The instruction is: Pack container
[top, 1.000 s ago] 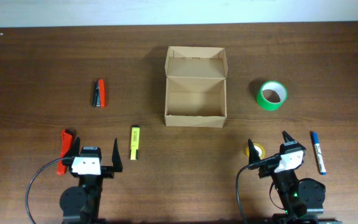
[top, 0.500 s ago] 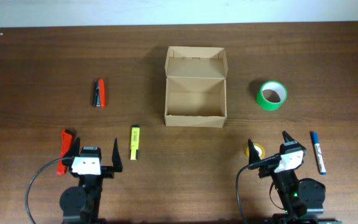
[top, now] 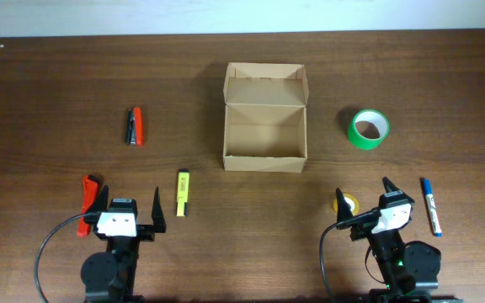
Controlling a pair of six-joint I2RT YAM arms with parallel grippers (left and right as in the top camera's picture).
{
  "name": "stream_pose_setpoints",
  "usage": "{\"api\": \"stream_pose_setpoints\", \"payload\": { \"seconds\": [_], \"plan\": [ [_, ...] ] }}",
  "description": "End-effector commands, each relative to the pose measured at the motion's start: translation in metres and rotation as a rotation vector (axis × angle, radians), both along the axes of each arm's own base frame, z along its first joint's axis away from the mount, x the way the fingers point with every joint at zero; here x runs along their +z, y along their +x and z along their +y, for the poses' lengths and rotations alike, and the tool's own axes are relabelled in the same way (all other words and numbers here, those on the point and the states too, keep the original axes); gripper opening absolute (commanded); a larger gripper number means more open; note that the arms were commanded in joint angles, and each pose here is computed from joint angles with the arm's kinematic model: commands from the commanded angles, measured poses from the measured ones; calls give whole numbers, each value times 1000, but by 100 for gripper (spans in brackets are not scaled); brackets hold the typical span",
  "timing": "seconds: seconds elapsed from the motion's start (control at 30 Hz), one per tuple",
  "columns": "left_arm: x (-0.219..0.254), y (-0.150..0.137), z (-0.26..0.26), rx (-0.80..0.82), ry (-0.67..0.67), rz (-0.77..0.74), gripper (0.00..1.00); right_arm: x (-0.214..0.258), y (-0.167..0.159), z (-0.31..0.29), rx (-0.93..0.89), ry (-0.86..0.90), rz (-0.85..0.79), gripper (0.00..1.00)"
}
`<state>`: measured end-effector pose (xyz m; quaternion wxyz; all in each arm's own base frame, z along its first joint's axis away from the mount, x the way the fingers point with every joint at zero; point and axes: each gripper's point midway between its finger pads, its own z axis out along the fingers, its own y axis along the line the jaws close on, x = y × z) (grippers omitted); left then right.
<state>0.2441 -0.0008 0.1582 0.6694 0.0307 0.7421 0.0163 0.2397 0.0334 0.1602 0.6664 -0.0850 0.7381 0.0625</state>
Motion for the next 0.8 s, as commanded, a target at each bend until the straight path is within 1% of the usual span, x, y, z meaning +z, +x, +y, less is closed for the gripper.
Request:
{"api": "stream_pose_setpoints", "payload": {
  "seconds": [0.0,0.07,0.17,0.27,0.3,0.4,0.47,0.57,0.67,0.77],
  "plan": [
    [-1,0,1,7,2,-4,100,-2,0,0,-3,0,-2,99],
    [-1,0,1,9,-18,-4,100,-2,0,0,-3,0,-2,99],
    [3,-1,0,13,-137,-6,100,9,-1,5,26,19,-35,99],
    [22,-5,-1,11,-174,-25,100,32,-5,6,20,169,-39,99],
    [34,-7,-2,5,-174,-48,100,42,-7,5,17,196,-45,99],
    [70,-12,-3,-6,-172,-99,100,68,-15,3,4,201,-67,99],
    [87,-15,-3,-7,-172,-94,100,83,-20,0,-17,200,-60,99],
    [120,-18,-5,-14,-174,-63,100,103,-25,-3,-41,197,-6,99],
    [158,-14,-6,-24,-125,-40,100,124,-21,-4,-47,135,54,99],
    [191,-3,-8,-35,-99,-20,100,143,-7,-4,-47,102,135,99]
  ]
}}
